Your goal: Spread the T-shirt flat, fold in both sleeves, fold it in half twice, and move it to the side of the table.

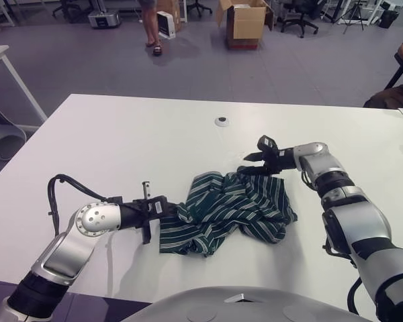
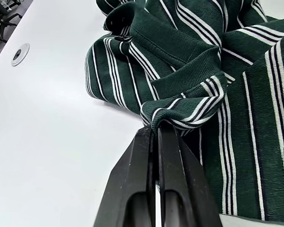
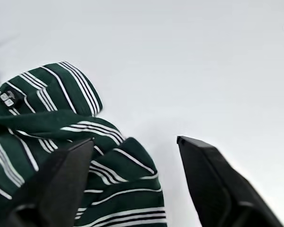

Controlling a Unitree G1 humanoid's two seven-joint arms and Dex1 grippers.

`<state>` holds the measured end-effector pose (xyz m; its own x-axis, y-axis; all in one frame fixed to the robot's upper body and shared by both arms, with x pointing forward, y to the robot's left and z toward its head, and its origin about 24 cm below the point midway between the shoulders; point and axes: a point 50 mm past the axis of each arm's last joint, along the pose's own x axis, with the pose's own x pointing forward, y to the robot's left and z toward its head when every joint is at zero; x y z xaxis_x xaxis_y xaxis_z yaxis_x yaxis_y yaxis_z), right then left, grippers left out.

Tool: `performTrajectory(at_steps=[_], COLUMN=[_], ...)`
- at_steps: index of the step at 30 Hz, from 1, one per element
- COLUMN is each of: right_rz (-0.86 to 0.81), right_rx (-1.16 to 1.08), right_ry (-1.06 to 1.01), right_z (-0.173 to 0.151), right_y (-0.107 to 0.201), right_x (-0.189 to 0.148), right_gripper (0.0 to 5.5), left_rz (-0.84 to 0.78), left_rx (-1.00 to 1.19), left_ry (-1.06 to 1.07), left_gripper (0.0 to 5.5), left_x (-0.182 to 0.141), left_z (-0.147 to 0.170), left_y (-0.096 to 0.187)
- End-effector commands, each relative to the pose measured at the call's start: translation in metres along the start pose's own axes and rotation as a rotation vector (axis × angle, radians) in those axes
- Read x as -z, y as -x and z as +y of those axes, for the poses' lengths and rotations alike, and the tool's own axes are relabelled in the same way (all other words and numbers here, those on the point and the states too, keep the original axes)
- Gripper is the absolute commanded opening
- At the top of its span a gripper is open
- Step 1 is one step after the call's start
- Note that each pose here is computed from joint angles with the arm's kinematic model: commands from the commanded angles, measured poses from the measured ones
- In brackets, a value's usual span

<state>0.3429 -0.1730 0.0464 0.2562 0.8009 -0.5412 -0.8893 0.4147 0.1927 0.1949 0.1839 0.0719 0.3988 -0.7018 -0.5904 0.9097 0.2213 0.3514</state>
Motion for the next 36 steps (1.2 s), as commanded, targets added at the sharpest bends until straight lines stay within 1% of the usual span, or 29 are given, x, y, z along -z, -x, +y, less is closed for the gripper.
performTrajectory(at_steps=[1, 7, 12, 14, 16, 19, 21, 24, 28, 31, 34, 36], right_rz=[0.026, 0.092, 0.059, 0.026, -0.012, -0.068, -0.137, -0.277, -0.483, -0.606, -0.62, -0.605], right_rx=[0.026, 0.036, 0.013, -0.008, -0.032, -0.055, -0.051, -0.078, -0.113, -0.033, 0.057, 0.107], right_ry=[0.004, 0.042, 0.056, 0.069, 0.092, 0.165, 0.218, 0.296, 0.36, 0.401, 0.439, 0.469], right_z=[-0.002, -0.003, -0.005, -0.008, -0.011, -0.015, -0.016, -0.009, 0.003, 0.009, 0.01, 0.011], right_y=[-0.007, -0.004, 0.003, 0.014, 0.03, 0.059, 0.075, 0.099, 0.131, 0.157, 0.169, 0.171], right_x=[-0.004, 0.003, -0.005, -0.014, -0.027, -0.059, -0.087, -0.133, -0.177, -0.201, -0.214, -0.222], right_gripper=[2.47, 1.25, 0.3, 0.02, 0.01, 0.01, 0.01, 0.01, 0.01, 0.0, 0.0, 0.0], left_rz=[0.007, 0.012, 0.019, 0.018, 0.0, -0.09, -0.162, -0.3, -0.463, -0.551, -0.572, -0.542], left_rx=[0.009, 0.02, 0.014, -0.028, -0.083, -0.206, -0.282, -0.358, -0.425, -0.495, -0.558, -0.598], left_ry=[-0.009, -0.008, -0.007, 0.009, 0.026, 0.038, 0.027, 0.001, -0.016, -0.029, -0.022, -0.022], left_gripper=[0.0, 0.0, 0.0, 0.0, 0.0, 0.0, 0.0, 0.0, 0.0, 0.0, 0.0, 0.0], left_x=[0.001, 0.002, 0.005, 0.009, 0.008, -0.007, -0.022, -0.053, -0.089, -0.11, -0.121, -0.124], left_z=[0.001, 0.001, 0.003, 0.008, 0.02, 0.053, 0.079, 0.114, 0.143, 0.163, 0.183, 0.2], left_y=[0.0, -0.001, -0.001, 0.001, 0.005, 0.016, 0.024, 0.038, 0.062, 0.085, 0.099, 0.103])
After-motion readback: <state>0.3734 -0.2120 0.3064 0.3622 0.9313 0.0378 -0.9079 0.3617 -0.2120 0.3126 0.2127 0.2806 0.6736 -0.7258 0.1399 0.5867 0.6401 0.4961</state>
